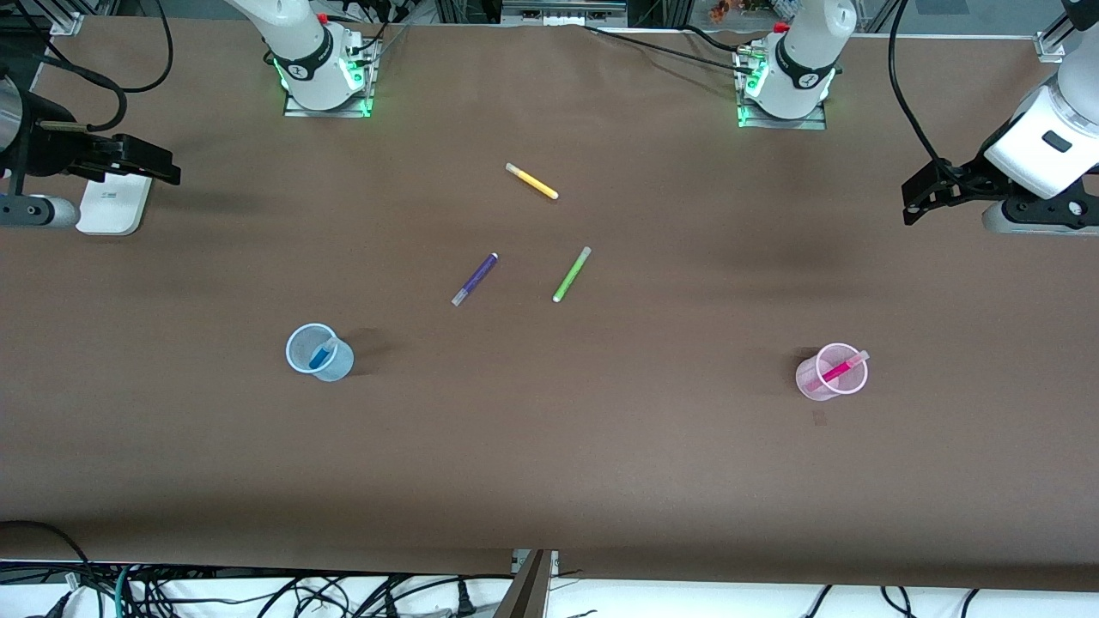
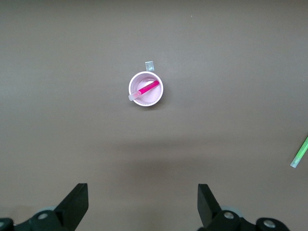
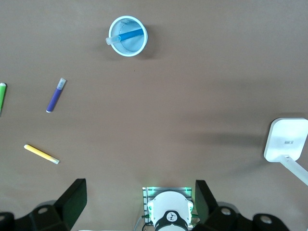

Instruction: Place pink and blue markers in matching cups

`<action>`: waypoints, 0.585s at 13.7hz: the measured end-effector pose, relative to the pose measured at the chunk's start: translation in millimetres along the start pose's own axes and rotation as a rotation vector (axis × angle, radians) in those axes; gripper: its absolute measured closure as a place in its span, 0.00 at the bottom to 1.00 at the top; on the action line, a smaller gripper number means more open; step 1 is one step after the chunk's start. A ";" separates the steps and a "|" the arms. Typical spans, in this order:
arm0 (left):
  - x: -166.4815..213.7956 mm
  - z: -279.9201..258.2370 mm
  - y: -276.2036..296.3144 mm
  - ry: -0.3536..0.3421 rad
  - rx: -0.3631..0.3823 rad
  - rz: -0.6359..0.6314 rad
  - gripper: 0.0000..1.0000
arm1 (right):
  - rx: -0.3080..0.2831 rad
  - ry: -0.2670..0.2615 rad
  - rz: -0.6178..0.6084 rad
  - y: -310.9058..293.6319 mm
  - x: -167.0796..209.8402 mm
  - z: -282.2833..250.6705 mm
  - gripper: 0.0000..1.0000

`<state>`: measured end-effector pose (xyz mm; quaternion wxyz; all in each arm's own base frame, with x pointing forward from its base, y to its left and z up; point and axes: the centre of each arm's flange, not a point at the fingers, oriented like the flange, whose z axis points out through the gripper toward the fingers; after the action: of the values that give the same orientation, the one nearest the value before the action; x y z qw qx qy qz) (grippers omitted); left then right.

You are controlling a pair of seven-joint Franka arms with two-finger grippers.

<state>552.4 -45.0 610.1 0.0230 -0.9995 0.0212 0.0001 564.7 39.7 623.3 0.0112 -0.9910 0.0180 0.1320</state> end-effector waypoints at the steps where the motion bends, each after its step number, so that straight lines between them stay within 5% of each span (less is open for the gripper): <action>1: -0.1 0.0 0.1 -0.001 0.000 0.000 0.00 | -0.002 -0.007 -0.002 -0.1 1.3 3.0 0.00; 8: -0.4 0.3 0.1 -0.003 0.000 0.000 0.00 | -0.029 -0.008 -0.011 4.4 -2.7 10.8 0.00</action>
<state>552.1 -45.1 609.8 0.0231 -0.9995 0.0212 0.0017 559.1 35.7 613.5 -0.0022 -0.9906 0.0108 0.1363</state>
